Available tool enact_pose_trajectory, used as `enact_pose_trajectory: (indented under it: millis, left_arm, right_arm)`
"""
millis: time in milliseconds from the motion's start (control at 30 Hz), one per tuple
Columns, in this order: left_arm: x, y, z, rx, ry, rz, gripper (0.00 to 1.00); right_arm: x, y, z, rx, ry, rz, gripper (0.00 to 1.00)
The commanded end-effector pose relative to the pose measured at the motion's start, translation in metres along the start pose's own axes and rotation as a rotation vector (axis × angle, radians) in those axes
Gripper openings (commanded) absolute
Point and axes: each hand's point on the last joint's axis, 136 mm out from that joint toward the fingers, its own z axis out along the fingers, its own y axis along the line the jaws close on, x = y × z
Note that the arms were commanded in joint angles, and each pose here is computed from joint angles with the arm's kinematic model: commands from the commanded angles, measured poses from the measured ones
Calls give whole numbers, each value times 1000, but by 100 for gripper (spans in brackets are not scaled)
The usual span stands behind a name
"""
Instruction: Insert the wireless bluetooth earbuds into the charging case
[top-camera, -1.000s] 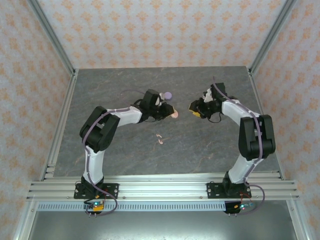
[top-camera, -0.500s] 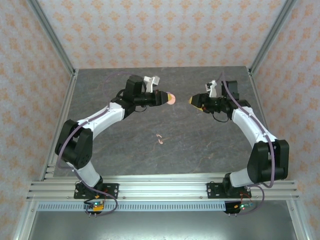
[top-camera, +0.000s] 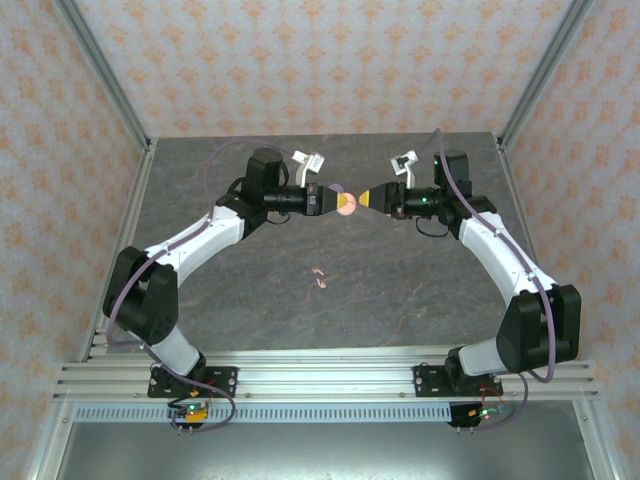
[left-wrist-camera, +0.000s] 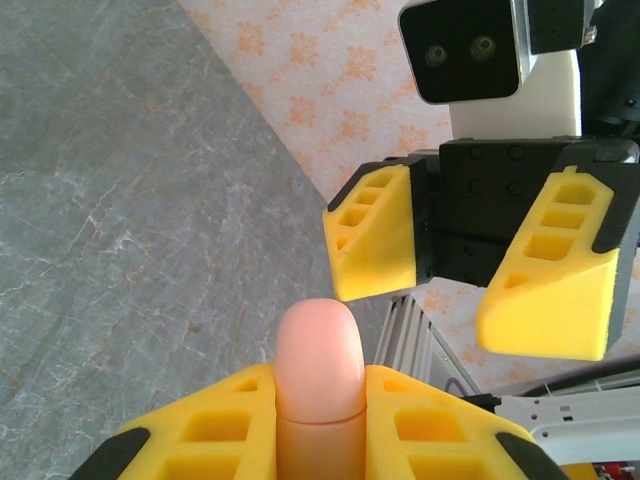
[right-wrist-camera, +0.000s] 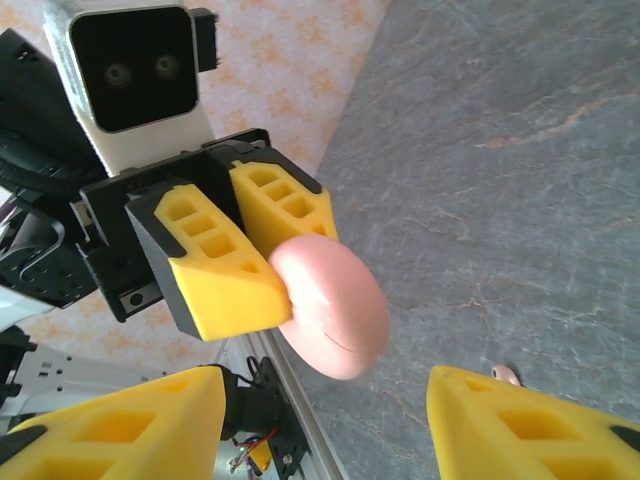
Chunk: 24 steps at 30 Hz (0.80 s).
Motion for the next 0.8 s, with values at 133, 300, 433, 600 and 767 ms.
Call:
enact_pose_trajectory:
  millis: [133, 300, 433, 600, 767]
  left_arm:
    - [-4, -34, -13, 80, -7, 90, 19]
    - [-4, -42, -14, 96, -1, 105, 19]
    - [-5, -44, -13, 103, 5, 111, 19]
    - [-6, -48, -8, 108, 11, 116, 19]
    - [-7, -49, -5, 108, 16, 116, 19]
  right_arm:
    - [-8, 19, 10, -85, 32, -90, 53]
    - [-7, 22, 11, -107, 45, -94, 51]
    - [-6, 25, 12, -120, 53, -101, 48]
    - [-3, 28, 14, -133, 71, -105, 42]
    - [0, 30, 16, -143, 89, -104, 38]
